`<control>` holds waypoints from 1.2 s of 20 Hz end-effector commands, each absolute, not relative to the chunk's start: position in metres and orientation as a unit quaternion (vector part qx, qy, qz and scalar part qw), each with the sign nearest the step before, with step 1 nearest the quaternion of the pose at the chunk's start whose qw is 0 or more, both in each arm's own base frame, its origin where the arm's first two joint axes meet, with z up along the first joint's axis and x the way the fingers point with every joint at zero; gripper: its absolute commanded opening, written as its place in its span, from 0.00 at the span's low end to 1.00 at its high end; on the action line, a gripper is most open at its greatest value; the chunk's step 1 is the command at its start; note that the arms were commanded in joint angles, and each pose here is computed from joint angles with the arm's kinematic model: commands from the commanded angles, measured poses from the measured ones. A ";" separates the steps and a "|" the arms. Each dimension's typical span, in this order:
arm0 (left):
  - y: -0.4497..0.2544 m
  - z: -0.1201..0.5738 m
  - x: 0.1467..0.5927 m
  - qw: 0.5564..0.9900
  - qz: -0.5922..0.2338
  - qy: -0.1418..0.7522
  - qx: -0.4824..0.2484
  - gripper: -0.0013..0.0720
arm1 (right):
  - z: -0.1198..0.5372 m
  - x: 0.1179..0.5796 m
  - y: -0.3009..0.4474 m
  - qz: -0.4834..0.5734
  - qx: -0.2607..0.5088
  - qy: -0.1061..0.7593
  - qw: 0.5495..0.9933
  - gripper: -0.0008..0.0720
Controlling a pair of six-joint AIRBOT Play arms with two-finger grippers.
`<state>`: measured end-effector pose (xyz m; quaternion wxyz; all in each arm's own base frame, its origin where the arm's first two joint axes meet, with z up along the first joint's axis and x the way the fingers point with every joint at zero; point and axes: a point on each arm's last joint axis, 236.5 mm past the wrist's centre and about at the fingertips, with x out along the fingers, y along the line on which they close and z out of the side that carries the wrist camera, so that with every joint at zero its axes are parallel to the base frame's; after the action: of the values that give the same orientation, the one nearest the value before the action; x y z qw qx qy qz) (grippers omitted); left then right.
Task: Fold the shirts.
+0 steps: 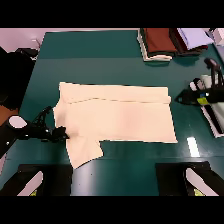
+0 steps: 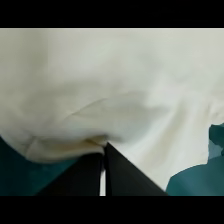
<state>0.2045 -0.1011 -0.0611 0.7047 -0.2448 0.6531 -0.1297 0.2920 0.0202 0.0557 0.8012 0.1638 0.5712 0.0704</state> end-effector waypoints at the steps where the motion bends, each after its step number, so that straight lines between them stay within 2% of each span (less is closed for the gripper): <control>1: -0.103 -0.042 0.217 0.718 -0.150 0.639 -0.233 0.05 | 0.002 0.226 0.000 0.041 0.221 0.651 0.725 0.72; 2: -0.103 -0.039 0.221 0.722 -0.151 0.634 -0.233 0.05 | -0.016 0.207 -0.005 0.029 0.249 0.670 0.699 0.75; 6: -0.102 -0.030 0.230 0.735 -0.158 0.621 -0.224 0.05 | -0.066 0.164 -0.003 -0.002 0.338 0.714 0.613 0.74; 9: -0.102 -0.030 0.230 0.735 -0.158 0.620 -0.224 0.05 | -0.085 0.165 0.013 0.011 0.354 0.725 0.590 0.70; 10: -0.102 -0.031 0.230 0.735 -0.158 0.620 -0.223 0.05 | -0.089 0.170 0.018 0.016 0.352 0.725 0.592 0.70; 13: -0.102 -0.031 0.227 0.732 -0.162 0.624 -0.220 0.05 | -0.096 0.180 0.036 0.041 0.329 0.730 0.597 0.55; 16: -0.101 -0.033 0.216 0.718 -0.165 0.643 -0.209 0.04 | -0.095 0.180 0.043 0.055 0.291 0.733 0.612 0.08; 17: -0.101 -0.034 0.214 0.716 -0.166 0.646 -0.208 0.04 | -0.090 0.183 0.042 0.057 0.286 0.725 0.624 0.04; 19: -0.100 -0.028 0.210 0.721 -0.169 0.641 -0.200 0.04 | -0.078 0.186 0.038 0.056 0.272 0.706 0.651 0.04; 22: -0.094 -0.004 0.203 0.754 -0.154 0.610 -0.189 0.04 | -0.056 0.175 0.020 0.043 0.230 0.701 0.674 0.04; 24: -0.101 0.009 0.185 0.749 -0.165 0.612 -0.194 0.04 | -0.034 0.176 0.007 0.030 0.197 0.688 0.698 0.04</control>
<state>0.2037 -0.0988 -0.0055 0.7476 -0.1942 0.6134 -0.1645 0.1825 0.0217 -0.0556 0.6771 0.2366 0.6953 0.0461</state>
